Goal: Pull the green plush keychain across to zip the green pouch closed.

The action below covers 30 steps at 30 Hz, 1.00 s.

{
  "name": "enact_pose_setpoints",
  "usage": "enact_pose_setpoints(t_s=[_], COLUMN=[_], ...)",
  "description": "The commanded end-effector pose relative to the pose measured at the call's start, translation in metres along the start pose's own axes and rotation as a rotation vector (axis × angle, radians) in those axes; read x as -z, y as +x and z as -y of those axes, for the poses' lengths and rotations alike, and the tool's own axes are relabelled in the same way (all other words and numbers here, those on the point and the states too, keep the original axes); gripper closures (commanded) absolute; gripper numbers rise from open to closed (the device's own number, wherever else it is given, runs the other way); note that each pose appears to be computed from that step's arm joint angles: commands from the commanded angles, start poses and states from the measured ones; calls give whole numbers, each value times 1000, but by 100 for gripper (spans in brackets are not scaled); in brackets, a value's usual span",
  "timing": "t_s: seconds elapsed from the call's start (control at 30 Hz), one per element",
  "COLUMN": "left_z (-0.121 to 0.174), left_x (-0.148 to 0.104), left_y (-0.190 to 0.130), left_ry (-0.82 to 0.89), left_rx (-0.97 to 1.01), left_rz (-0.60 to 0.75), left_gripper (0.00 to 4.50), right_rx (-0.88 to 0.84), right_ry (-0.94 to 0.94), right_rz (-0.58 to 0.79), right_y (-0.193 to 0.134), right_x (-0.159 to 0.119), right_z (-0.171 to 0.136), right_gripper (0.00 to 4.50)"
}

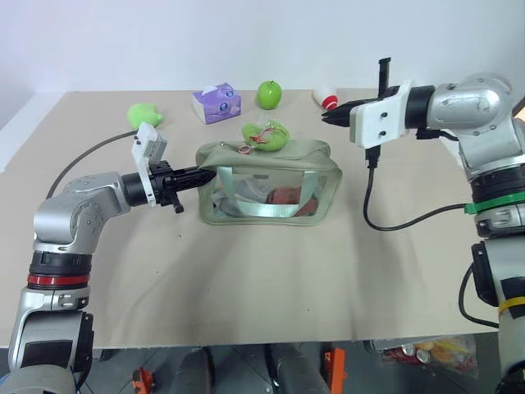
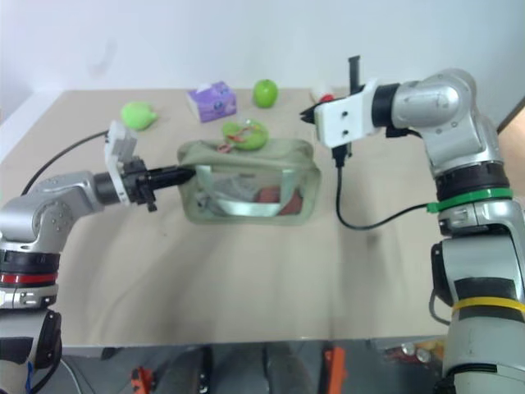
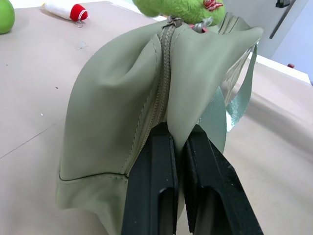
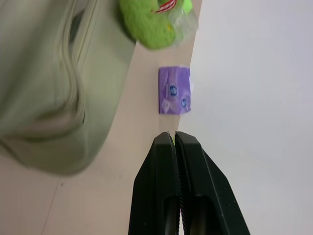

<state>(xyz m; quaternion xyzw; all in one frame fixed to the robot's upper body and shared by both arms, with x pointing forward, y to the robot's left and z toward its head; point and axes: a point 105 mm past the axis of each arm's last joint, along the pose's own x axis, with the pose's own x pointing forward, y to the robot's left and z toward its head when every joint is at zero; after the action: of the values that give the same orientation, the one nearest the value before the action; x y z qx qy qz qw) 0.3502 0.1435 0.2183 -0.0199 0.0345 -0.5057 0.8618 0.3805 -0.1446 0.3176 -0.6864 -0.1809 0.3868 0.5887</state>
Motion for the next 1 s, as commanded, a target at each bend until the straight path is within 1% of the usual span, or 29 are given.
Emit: enact_pose_setpoints(t_s=[0.03, 0.17, 0.2, 0.23, 0.27, 0.33, 0.4, 0.47, 0.5, 0.6, 1.0], left_z=[3, 3, 3, 3, 3, 3, 3, 3, 3, 3, 5], left_x=[-19, -20, -21, -21, -22, -22, -22, -21, -21, -22, -21], left_y=[2, 5, 5, 5, 5, 4, 3, 2, 2, 0, -2], left_ry=[56, 61, 61, 63, 64, 65, 65, 65, 65, 65, 62], left_rx=[26, 40, 40, 40, 38, 38, 36, 32, 31, 24, 13], left_rz=[44, 43, 44, 44, 45, 46, 45, 45, 46, 48, 58], left_gripper=[450, 450, 450, 450, 450, 450, 450, 450, 450, 450, 450], right_rx=[72, 62, 81, 45, 42, 59, 42, -18, -50, -39, -14], right_ry=[-40, -24, 2, 31, 40, 40, 31, 47, 34, 21, -25], right_rz=[9, 38, 56, 80, 105, 135, 130, 129, 143, 167, 204], right_y=[-13, -10, -9, -7, -5, 0, 3, 5, 5, 11, 26], right_x=[-8, -14, -17, -22, -28, -37, -39, -39, -42, -48, -53], right_z=[20, 16, 19, 14, 13, 16, 14, 6, 2, 4, 13], right_gripper=[444, 444, 444, 390, 362, 293, 227, 161, 161, 161, 161])
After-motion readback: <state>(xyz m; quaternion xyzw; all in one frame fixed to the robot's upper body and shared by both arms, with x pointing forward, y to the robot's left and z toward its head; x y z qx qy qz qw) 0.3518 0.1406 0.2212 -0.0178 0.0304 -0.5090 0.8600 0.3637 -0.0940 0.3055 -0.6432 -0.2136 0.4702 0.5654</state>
